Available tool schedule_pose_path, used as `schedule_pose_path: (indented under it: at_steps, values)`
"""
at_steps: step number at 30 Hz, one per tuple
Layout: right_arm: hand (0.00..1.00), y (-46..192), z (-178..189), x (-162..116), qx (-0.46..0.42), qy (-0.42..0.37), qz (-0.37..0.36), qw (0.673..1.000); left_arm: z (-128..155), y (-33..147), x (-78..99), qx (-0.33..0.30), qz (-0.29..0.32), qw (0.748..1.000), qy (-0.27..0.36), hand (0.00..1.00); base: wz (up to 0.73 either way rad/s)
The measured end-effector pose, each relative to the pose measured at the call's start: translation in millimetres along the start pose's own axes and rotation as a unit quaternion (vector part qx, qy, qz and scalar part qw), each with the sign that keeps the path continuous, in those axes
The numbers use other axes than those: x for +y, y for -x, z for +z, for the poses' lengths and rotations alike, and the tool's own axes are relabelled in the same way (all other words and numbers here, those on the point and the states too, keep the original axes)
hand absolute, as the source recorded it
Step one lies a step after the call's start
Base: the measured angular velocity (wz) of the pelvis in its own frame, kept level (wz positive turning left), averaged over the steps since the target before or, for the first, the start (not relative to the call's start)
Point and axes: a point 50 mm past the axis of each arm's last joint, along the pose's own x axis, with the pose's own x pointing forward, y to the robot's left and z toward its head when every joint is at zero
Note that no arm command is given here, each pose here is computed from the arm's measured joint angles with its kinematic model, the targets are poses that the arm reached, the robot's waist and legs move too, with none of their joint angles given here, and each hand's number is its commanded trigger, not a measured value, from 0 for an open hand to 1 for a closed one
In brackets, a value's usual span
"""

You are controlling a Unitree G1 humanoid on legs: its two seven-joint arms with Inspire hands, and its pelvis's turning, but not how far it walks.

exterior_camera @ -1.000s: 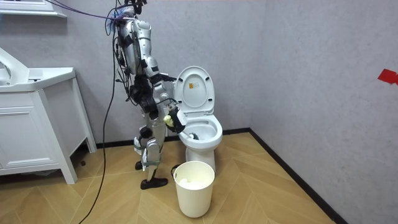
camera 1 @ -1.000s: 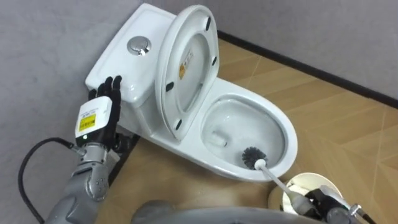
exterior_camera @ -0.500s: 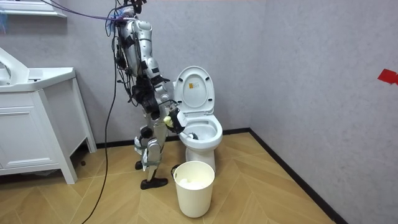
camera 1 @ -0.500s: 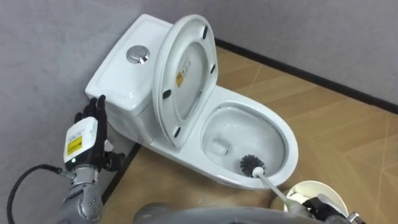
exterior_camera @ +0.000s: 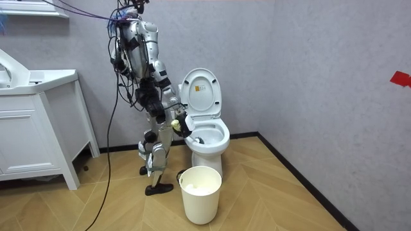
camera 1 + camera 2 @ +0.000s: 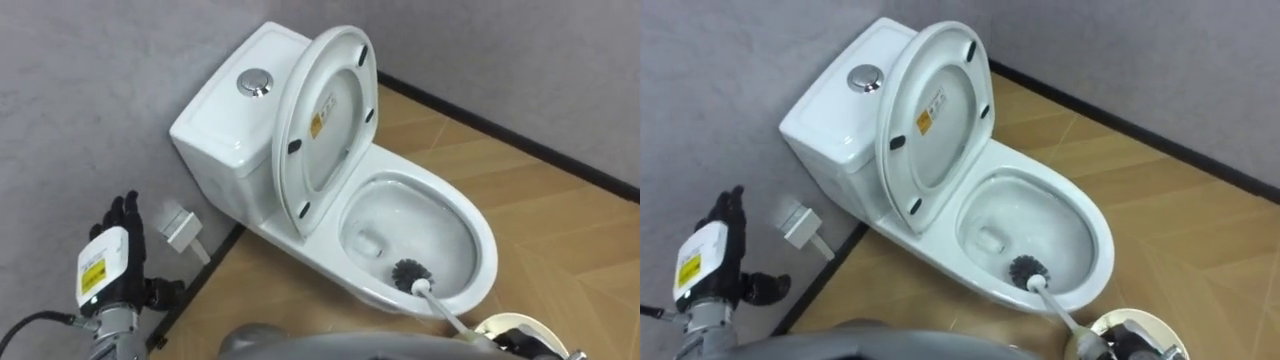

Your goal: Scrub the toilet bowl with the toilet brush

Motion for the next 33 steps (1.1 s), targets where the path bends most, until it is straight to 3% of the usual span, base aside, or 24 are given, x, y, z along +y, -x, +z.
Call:
schedule_pose_path:
  at_steps: [7, 16, 26, 33]
  values:
    - [1.00, 0, -2, 3, 0.008, -0.022, 0.003, 1.000, -27, 23.0, -22.6, 0.081, -0.075, 0.994, -0.008, 0.00, 0.05]
    - [1.00, 1, -7, 4, 0.013, -0.024, -0.008, 1.000, -49, 31.0, -53.0, 0.162, -0.195, 0.967, 0.003, 0.00, -0.13]
    - [1.00, 1, 2, 3, -0.005, -0.049, -0.034, 0.998, -45, 10.1, -57.5, 0.201, -0.202, 0.956, 0.068, 0.00, -0.21]
    - [1.00, 3, 23, -9, -0.057, -0.061, -0.106, 0.991, -47, 13.0, -63.8, 0.225, -0.219, 0.944, 0.100, 0.00, -0.29]
